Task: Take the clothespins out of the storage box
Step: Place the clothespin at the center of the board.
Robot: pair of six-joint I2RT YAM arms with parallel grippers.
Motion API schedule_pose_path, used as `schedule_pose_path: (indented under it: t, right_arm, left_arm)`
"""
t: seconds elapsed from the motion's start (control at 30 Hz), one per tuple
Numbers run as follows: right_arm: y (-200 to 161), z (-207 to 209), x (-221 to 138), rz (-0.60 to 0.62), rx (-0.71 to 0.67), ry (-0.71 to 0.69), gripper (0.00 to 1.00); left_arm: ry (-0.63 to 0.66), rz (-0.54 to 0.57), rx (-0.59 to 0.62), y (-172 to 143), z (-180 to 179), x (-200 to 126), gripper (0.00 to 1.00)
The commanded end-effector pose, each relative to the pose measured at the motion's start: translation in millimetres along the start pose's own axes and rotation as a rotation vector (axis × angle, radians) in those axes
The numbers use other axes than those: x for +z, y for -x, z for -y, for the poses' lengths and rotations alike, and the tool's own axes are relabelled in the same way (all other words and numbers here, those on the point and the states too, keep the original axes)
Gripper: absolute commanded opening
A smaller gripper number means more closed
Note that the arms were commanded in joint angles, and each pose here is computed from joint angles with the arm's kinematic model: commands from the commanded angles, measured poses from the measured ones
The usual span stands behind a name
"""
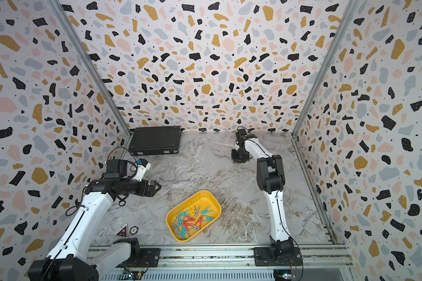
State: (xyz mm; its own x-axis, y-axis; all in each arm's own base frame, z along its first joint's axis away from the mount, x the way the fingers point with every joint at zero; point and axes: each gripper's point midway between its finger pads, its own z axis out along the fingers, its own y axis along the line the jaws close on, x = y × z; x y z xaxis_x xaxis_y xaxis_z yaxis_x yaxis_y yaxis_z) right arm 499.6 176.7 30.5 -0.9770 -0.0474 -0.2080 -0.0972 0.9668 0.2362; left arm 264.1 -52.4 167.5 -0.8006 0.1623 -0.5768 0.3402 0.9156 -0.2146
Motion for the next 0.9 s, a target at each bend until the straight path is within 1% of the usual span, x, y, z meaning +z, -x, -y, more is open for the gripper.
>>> schedule_pose_path:
  t: [0.0,0.07,0.13,0.27,0.4,0.53,0.63,0.77,0.87]
  right_arm:
    - [3.1,-6.1,-19.6,0.013,0.007,0.015,0.44]
    - [5.5,-10.2,-30.9,0.028,0.000,0.026,0.50]
    - [7.3,-13.8,-44.5,0.048,-0.011,0.029,0.53]
    - [3.7,-20.6,-76.3,0.077,-0.034,0.036,0.55]
    - [-14.4,-28.9,-107.1,0.099,-0.059,0.045,0.55]
    - [-46.4,-40.7,-129.9,0.120,-0.083,0.067,0.55]
    - [-76.1,-57.0,-146.7,0.126,-0.121,0.096,0.54]
    - [-126.6,-85.5,-162.7,0.108,-0.211,0.129,0.53]
    - [-162.7,-111.3,-167.6,0.089,-0.283,0.170,0.53]
  left_arm:
    - [-0.018,0.006,0.022,-2.1,4.3,0.0,1.00]
    - [-0.019,0.005,0.022,-2.2,4.5,0.3,1.00]
    - [-0.019,0.006,0.023,-2.0,4.7,0.0,1.00]
    - [-0.019,0.011,0.026,-1.6,5.4,-1.4,1.00]
    - [-0.019,0.009,0.025,-2.1,5.0,-0.2,1.00]
    - [-0.012,0.008,0.023,-2.0,4.0,-0.7,1.00]
    - [-0.012,0.009,0.024,-2.3,3.8,-0.2,1.00]
    - [-0.010,0.004,0.021,-3.1,3.1,0.4,1.00]
    - [-0.009,0.006,0.022,-2.8,3.1,0.3,1.00]
